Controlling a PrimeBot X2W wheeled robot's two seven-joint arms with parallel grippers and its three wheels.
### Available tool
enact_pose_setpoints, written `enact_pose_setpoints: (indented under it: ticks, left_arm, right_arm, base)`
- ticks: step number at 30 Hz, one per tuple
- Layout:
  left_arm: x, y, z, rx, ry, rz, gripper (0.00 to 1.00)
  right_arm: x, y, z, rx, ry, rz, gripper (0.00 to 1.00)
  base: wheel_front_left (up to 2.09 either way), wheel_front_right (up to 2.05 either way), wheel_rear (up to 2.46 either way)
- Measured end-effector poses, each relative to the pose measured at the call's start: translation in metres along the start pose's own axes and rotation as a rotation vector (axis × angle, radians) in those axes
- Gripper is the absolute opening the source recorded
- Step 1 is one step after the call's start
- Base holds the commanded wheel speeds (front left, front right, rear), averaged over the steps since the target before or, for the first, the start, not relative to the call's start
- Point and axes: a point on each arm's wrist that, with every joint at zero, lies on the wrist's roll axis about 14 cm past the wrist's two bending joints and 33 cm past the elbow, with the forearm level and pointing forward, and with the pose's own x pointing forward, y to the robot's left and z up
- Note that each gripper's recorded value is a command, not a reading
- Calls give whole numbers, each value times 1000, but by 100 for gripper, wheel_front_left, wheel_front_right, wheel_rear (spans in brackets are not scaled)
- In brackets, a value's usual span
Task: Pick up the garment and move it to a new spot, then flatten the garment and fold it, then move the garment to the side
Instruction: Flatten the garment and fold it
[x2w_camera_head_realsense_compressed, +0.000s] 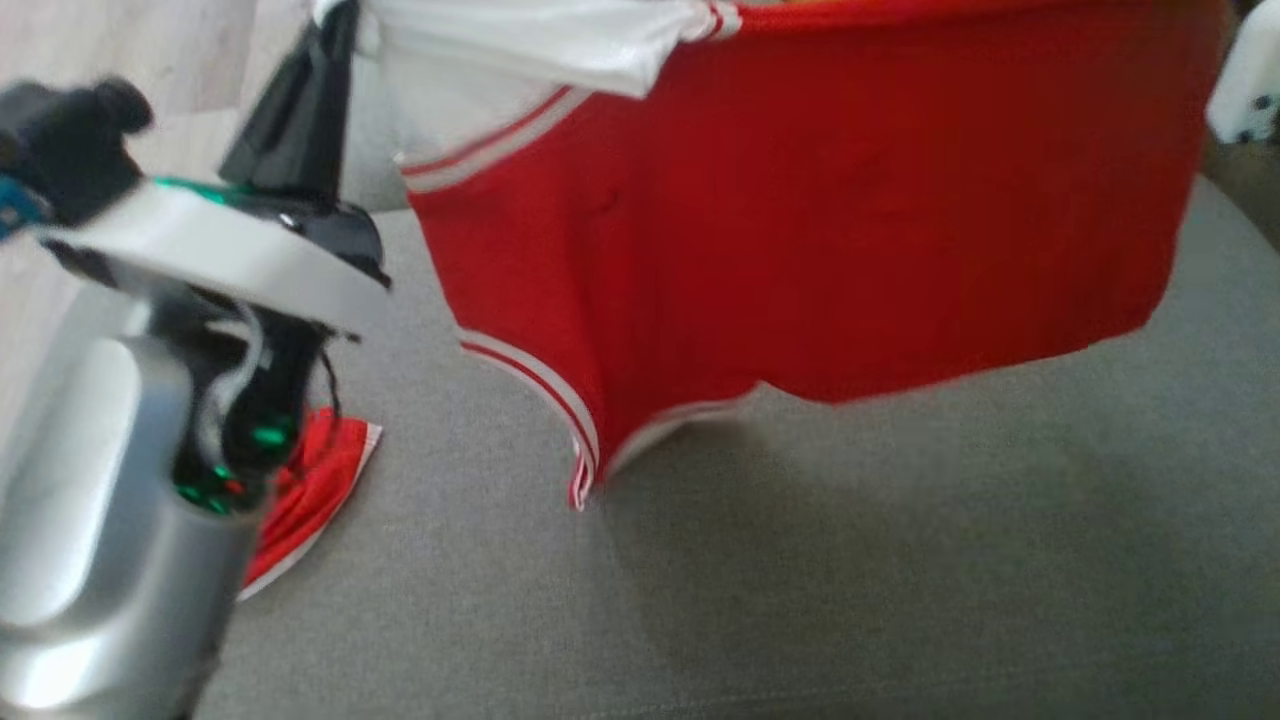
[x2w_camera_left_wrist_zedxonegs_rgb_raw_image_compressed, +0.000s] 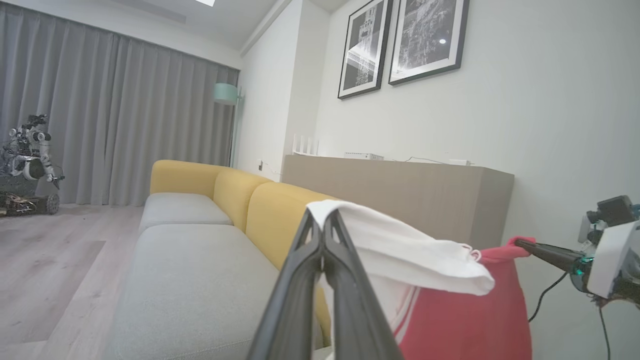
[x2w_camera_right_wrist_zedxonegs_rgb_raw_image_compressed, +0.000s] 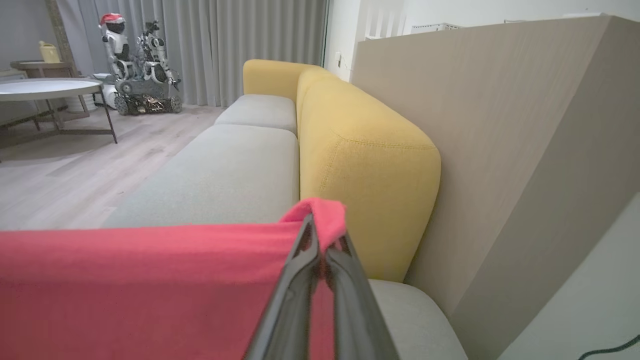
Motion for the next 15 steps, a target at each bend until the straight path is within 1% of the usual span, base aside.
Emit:
enact_pose_setpoints:
  ticks: [3,7,9,11,15]
  left_arm:
    - [13,5,3,18,0,-6,0]
    - [47,18,2,27,14,-5,0]
    - [71,29,2,36,6,-4,0]
    - [101,43,1,40,-3,4,0]
    - [155,81,3,-1,-79,86,0]
  right_arm:
    - [2,-1,-3,0,24,7,0]
    - [18,6,-6,69,45,31,0]
    - [34,13,-5,101,36,43,0]
    - [56,25,4,131,-3,56,0]
    - [104,47,32,158,-123,68,0]
  base:
    - [0,0,0]
    - [0,0,0]
    - [0,0,0]
    - [0,0,0]
    - [0,0,0]
